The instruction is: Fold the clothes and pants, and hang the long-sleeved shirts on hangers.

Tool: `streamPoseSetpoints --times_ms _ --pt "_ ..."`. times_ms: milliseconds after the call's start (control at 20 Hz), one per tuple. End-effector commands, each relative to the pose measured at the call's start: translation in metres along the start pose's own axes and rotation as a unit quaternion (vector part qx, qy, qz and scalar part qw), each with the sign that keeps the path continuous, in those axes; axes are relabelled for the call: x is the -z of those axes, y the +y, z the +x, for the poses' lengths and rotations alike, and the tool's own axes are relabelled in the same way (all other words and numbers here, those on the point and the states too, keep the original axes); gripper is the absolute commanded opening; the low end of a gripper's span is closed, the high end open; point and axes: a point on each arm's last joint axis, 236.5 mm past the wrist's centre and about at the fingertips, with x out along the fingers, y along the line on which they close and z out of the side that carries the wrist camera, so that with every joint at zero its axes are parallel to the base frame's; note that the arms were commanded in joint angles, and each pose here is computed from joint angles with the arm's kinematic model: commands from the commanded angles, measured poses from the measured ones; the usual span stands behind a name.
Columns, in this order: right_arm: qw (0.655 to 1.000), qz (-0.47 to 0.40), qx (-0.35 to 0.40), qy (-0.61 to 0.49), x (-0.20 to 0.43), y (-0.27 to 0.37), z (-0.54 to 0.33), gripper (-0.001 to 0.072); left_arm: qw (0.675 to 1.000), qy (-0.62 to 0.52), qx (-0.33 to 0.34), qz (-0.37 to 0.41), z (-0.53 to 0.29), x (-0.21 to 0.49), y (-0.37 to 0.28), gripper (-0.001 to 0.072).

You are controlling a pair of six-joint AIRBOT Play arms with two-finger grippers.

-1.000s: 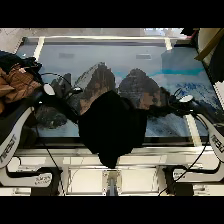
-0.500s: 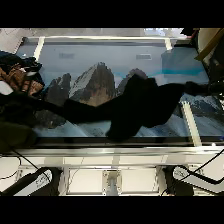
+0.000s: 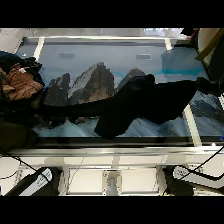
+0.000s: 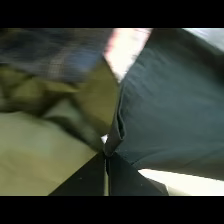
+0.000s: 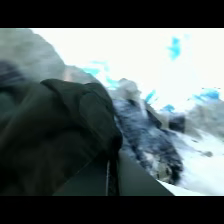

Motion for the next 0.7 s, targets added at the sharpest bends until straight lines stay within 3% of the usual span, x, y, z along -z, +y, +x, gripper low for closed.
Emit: streamPoseSetpoints --times_ms 0,350,650 --pt "0.999 0.04 0.036 0.003 0.0 -0.021 0.014 0.0022 0.996 -0.042 -0.039 -0.064 0.0 -0.017 0.031 0.0008" --pt "0.994 0.088 0.02 -0.054 -0.034 -0.023 0.036 0.0022 0.967 -0.197 0.017 -0.163 -0.015 -0.09 0.02 0.0007" --pt "0.993 0.111 0.012 -0.045 -0.039 -0.027 0.073 0.0022 0.969 -0.153 0.045 -0.191 0.038 -0.09 0.002 0.0006"
